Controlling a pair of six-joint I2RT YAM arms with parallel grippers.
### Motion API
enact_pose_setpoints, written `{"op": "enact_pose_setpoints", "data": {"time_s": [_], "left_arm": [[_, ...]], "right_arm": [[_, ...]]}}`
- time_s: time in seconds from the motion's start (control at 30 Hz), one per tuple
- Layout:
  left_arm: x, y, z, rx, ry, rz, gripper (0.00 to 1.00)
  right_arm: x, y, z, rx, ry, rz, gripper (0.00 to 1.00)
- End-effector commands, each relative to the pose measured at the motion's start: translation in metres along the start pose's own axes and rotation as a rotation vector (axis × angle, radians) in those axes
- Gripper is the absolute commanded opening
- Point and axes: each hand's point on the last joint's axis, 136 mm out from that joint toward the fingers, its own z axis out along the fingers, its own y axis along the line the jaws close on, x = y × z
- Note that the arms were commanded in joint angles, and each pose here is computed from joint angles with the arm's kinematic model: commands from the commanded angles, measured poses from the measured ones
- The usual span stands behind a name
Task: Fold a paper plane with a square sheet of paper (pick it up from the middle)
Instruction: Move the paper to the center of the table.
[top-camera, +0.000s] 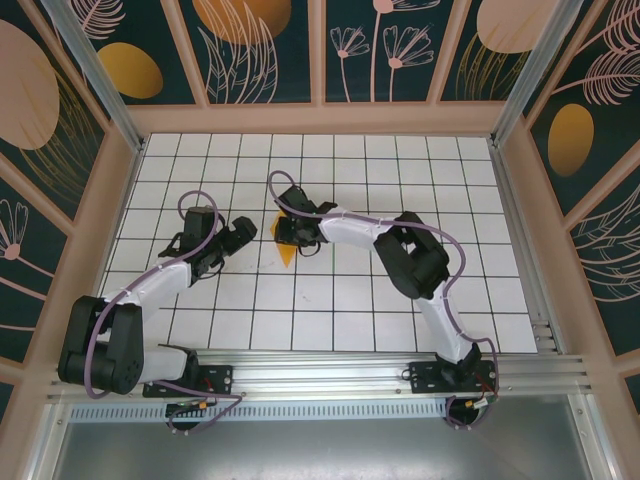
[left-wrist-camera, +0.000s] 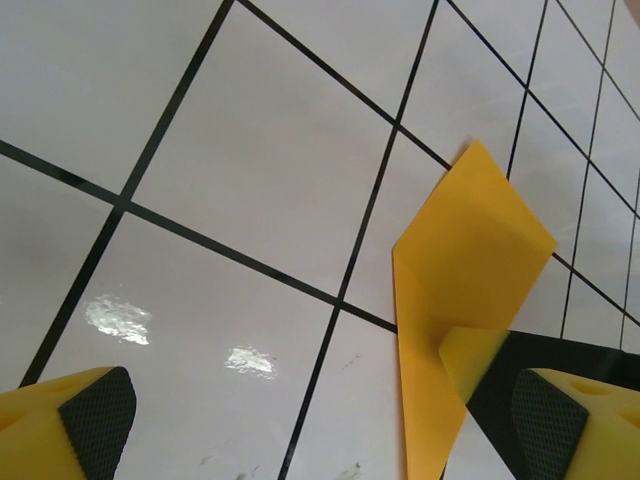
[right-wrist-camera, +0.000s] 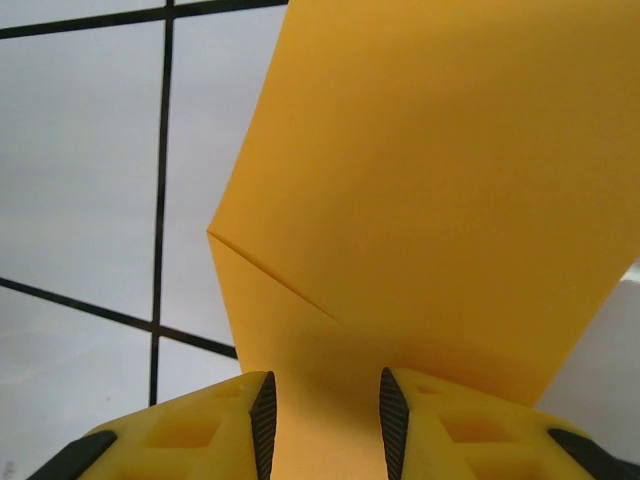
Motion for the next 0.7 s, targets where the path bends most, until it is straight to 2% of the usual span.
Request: {"op": "enact_pose_setpoints", "data": {"time_s": [0.0, 0.17, 0.37, 0.53, 0.67], "left_arm": [[-0.002, -0.010, 0.003, 0.053, 0.009, -0.003, 0.98], [0.004, -0.021, 0.007, 0.117, 0.052, 0.018, 0.97], [0.014, -0.035, 0.009, 0.199, 0.114, 0.044, 0.96], [0.025, -0.047, 0.012, 0.278, 0.172, 0.050, 0.89], [0.036, -0.068, 0.014, 0.355, 0.217, 0.086, 0.80]], "right_arm": [[0.012, -0.014, 0.007, 0.021, 0.050, -0.038, 0.35], [0.025, -0.017, 0.007, -0.002, 0.091, -0.114, 0.33], [0.056, -0.036, -0.009, -0.078, 0.175, -0.296, 0.32], [0.087, -0.059, -0.039, -0.178, 0.247, -0.476, 0.33], [0.091, -0.059, -0.060, -0.253, 0.241, -0.546, 0.33]]}}
